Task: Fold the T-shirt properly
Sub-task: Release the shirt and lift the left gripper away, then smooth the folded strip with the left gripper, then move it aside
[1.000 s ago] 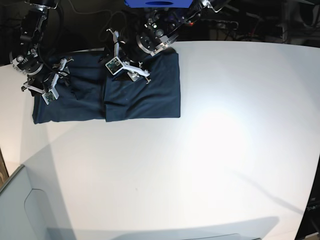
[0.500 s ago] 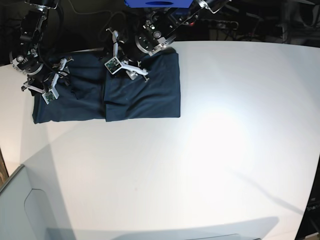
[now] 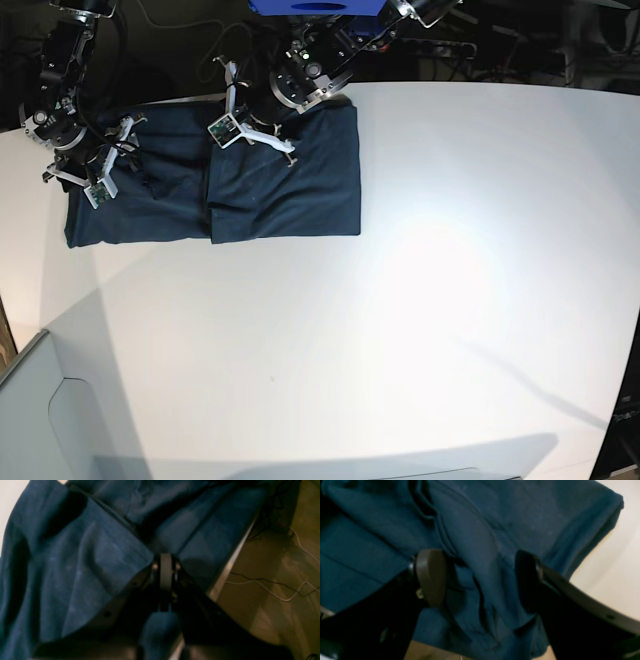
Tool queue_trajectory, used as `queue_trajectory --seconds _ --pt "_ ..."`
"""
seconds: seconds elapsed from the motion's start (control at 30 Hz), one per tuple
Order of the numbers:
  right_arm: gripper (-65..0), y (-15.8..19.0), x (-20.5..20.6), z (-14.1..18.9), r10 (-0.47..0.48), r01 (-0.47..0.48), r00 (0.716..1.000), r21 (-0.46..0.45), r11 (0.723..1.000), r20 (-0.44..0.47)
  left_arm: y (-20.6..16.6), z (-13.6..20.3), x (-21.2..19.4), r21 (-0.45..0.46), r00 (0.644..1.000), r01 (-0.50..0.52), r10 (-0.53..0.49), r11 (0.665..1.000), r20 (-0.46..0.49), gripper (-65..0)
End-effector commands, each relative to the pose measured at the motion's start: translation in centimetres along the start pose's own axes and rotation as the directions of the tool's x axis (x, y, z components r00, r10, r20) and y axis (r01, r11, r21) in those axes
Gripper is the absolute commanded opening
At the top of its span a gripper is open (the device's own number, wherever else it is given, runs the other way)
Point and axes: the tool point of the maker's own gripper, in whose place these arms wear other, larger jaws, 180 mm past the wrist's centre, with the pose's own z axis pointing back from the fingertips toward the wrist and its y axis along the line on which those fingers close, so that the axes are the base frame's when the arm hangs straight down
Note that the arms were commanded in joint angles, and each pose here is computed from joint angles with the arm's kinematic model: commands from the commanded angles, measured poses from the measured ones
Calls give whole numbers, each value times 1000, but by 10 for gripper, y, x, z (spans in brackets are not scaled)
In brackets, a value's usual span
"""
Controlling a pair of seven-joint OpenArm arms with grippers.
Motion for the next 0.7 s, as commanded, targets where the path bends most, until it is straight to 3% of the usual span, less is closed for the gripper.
queue_trajectory --seconds 0.0,0.2,0.4,0.5,0.6,0.67 --pt "-240 -5 10 4 24 -24 999 -3 1000 34 3 -1 50 38 990 -43 38 998 132 -650" --pt "-240 -5 10 4 24 -24 999 -3 1000 36 27 14 81 147 971 -114 78 983 226 -650" --pt "-240 -5 10 4 24 -24 999 -3 1000 34 32 8 71 158 981 -103 75 982 178 -650" --pt "-240 -5 10 4 24 -24 999 -3 1000 34 29 5 62 156 989 -110 92 982 118 -523" --pt "-240 -5 10 4 24 -24 999 -3 1000 34 28 6 62 153 990 -114 99 982 103 -364" --pt "-240 -5 10 4 24 -24 999 -3 1000 34 27 6 62 152 990 -116 101 981 103 -296"
